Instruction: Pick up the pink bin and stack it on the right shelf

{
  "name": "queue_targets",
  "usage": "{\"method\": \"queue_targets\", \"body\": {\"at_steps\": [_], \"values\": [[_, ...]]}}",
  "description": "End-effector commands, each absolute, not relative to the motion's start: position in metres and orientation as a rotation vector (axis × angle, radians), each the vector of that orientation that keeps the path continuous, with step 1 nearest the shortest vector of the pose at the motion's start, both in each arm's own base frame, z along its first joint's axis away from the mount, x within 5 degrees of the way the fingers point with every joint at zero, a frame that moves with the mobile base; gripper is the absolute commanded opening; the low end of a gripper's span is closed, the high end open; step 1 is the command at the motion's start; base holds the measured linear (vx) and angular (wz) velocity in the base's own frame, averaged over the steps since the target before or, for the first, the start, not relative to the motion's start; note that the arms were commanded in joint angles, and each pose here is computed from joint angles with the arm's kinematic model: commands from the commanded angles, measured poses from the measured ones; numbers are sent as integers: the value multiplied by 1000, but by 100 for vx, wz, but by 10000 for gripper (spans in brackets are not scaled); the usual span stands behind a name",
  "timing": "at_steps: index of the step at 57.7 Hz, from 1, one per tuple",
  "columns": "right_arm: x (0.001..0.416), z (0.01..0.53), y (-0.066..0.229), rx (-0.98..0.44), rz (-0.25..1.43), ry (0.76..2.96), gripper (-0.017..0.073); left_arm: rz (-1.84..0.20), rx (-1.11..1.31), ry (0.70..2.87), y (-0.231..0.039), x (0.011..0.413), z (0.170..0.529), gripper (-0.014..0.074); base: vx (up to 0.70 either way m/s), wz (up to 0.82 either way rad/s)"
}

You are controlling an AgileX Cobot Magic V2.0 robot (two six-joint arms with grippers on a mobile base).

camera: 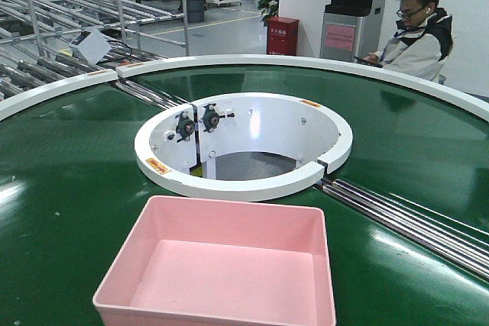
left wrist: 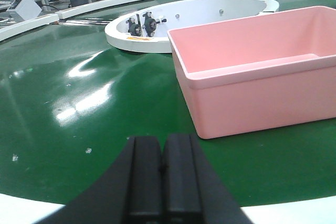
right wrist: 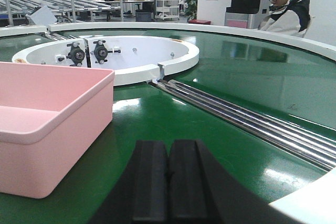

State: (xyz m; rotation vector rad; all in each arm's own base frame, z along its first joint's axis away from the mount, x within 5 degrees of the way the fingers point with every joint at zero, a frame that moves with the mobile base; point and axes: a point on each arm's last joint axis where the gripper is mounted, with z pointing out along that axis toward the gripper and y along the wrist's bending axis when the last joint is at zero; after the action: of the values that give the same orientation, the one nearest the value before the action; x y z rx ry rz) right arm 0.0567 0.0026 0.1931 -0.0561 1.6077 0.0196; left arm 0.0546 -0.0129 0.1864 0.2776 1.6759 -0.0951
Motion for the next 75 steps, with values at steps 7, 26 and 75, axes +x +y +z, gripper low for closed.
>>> {"method": "queue_targets", "body": {"at_steps": [7, 26, 75], "values": [[56, 202, 3, -64, 4, 1508, -8, -102, 257, 1609, -13, 56, 191, -8, 0, 0], [56, 202, 3, -64, 4, 1510, -8, -102, 257, 1609, -13, 56, 191, -8, 0, 0], [48, 262, 2, -37, 31, 1340, -8, -129, 158, 1121, -8, 41, 275, -8, 0, 0]]}}
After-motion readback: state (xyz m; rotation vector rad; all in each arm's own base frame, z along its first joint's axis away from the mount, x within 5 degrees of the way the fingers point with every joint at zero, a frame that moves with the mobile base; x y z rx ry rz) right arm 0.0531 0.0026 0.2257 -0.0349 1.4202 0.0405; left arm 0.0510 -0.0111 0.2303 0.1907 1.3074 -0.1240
